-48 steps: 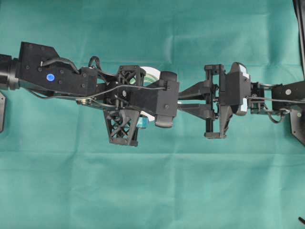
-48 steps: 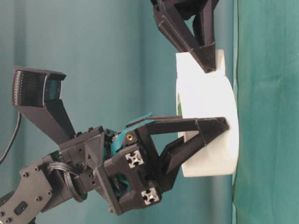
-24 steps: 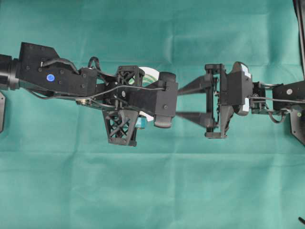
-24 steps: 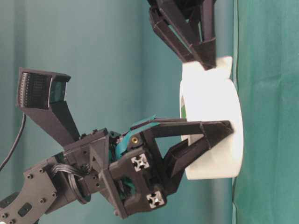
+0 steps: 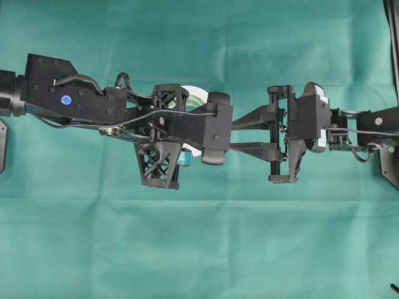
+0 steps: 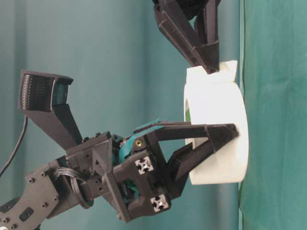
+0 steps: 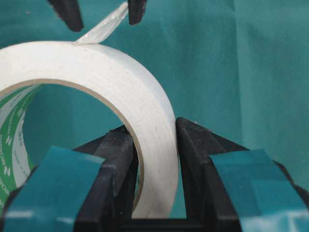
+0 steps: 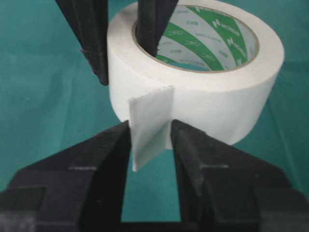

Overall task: Peel off the duct tape with your right arm.
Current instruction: 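Close the right gripper on the tape tab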

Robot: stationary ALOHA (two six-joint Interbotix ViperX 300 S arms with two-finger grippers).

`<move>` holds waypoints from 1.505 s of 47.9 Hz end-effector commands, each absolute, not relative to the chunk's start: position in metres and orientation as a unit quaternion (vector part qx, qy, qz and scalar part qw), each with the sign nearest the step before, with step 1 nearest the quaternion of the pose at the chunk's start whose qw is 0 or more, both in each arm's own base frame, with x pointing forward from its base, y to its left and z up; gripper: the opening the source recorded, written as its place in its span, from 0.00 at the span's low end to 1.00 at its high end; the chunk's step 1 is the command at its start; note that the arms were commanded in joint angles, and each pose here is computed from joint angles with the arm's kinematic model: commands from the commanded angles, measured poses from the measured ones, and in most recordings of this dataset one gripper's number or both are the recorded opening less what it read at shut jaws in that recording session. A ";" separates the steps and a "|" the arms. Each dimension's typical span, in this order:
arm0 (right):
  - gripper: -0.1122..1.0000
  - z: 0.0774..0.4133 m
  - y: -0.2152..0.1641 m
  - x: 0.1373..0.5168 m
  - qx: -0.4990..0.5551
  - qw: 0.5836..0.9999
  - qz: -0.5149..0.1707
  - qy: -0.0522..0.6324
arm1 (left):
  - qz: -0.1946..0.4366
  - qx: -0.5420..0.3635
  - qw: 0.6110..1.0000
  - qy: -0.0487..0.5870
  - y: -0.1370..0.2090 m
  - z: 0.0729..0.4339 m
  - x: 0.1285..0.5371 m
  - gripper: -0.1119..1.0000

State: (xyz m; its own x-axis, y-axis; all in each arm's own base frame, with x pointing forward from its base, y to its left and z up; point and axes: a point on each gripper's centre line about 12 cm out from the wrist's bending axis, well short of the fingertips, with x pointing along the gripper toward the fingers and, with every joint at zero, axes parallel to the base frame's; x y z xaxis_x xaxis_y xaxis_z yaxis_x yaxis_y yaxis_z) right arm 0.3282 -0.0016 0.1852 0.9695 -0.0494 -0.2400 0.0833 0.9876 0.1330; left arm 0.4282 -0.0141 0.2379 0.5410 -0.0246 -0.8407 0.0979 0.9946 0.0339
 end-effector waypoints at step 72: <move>0.02 0.191 -0.028 0.324 0.098 0.988 -0.091 0.082 | -0.052 0.049 0.890 0.450 -0.030 0.259 0.428 0.29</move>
State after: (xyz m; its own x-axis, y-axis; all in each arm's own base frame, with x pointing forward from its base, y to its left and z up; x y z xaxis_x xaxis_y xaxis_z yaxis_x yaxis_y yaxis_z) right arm 0.3237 -0.0179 0.1847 0.9705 -0.1267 -0.2053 0.1632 0.9715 0.1719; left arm 0.4285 -0.0151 0.2381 0.5436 -0.0233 -0.8390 0.1008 0.9942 0.0377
